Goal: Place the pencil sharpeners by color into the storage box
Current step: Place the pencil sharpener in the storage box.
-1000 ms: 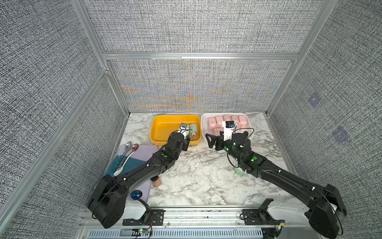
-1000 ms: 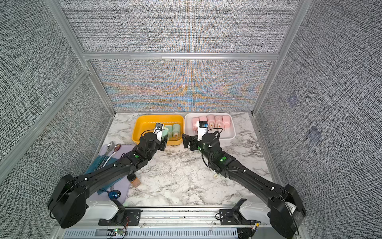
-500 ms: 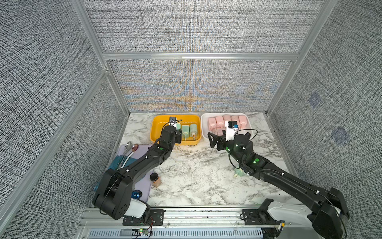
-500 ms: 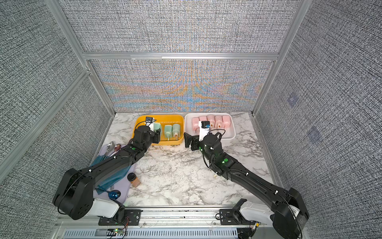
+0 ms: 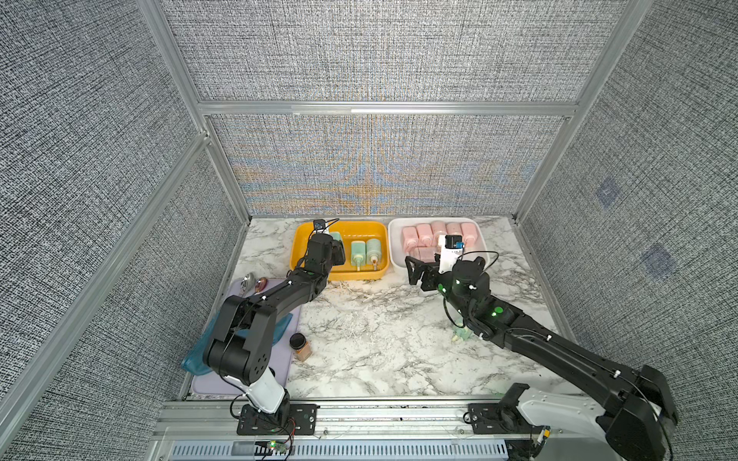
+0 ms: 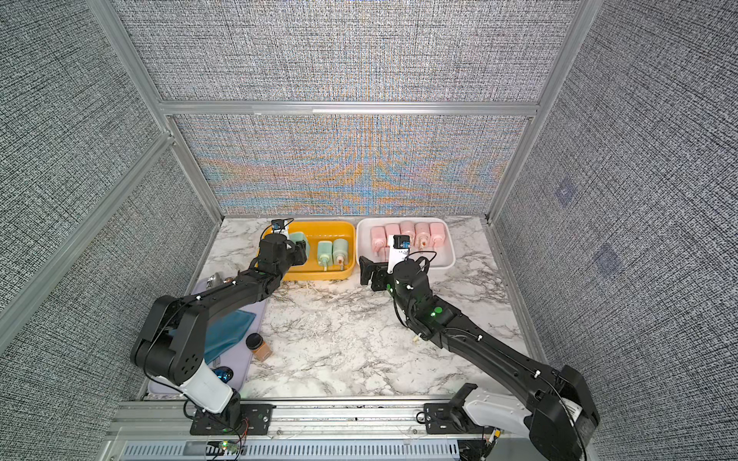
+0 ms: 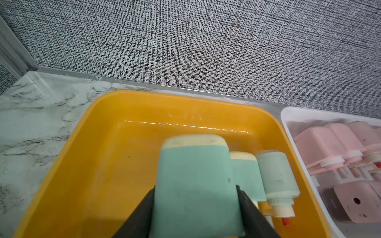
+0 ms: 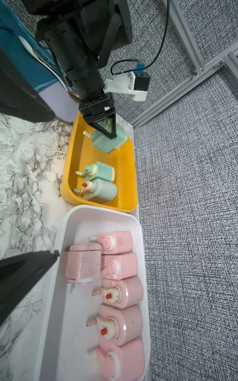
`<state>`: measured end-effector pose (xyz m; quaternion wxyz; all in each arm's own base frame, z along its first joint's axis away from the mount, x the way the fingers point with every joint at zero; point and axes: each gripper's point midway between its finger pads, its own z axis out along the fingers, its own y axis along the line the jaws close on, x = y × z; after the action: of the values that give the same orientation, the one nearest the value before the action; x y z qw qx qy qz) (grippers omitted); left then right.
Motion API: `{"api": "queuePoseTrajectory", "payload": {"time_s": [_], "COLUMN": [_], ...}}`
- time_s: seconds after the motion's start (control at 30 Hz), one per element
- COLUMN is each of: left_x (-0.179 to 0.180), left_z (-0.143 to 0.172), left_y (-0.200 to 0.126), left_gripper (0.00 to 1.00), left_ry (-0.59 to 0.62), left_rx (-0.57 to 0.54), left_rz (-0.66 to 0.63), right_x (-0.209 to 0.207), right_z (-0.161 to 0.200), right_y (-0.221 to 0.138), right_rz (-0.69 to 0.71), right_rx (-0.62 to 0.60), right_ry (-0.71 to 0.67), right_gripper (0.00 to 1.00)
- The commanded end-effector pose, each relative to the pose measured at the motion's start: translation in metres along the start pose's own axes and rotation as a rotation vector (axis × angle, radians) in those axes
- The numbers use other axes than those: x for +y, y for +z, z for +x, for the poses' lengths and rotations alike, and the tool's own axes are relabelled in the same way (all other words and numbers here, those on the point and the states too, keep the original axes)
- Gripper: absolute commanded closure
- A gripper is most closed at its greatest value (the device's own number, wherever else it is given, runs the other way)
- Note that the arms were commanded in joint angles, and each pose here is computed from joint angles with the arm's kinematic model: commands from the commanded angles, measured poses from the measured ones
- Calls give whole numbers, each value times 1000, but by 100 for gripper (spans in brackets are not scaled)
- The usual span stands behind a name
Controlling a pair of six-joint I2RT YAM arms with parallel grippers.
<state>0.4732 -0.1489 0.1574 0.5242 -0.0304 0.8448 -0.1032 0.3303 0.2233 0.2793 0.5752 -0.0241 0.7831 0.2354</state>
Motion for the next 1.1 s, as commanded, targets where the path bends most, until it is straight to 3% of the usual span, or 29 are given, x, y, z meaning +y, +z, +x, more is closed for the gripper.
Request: {"api": "queuePoseTrajectory", "payload": {"time_s": [0.0,0.27,0.77,1.07], "left_x": [-3,5,6,9], "left_z": [-17,1,20,31], "left_y": [10,32,42,46], "left_gripper": [100,100,100,88], "left_ry": [-63,-156,-151,-151], "left_rx": [-73,-30,22,50], "left_rz": [24,17,24,16], "right_x": [-3,-8,-8,-7], "right_z": [0,4,6,5], "right_y": [-1,-1,3,4], "right_rz": [21,44,54,56], "right_rx": [1,15,25,26], "right_ry": [14,22,19,20], "right_gripper": [1,1,1,1]}}
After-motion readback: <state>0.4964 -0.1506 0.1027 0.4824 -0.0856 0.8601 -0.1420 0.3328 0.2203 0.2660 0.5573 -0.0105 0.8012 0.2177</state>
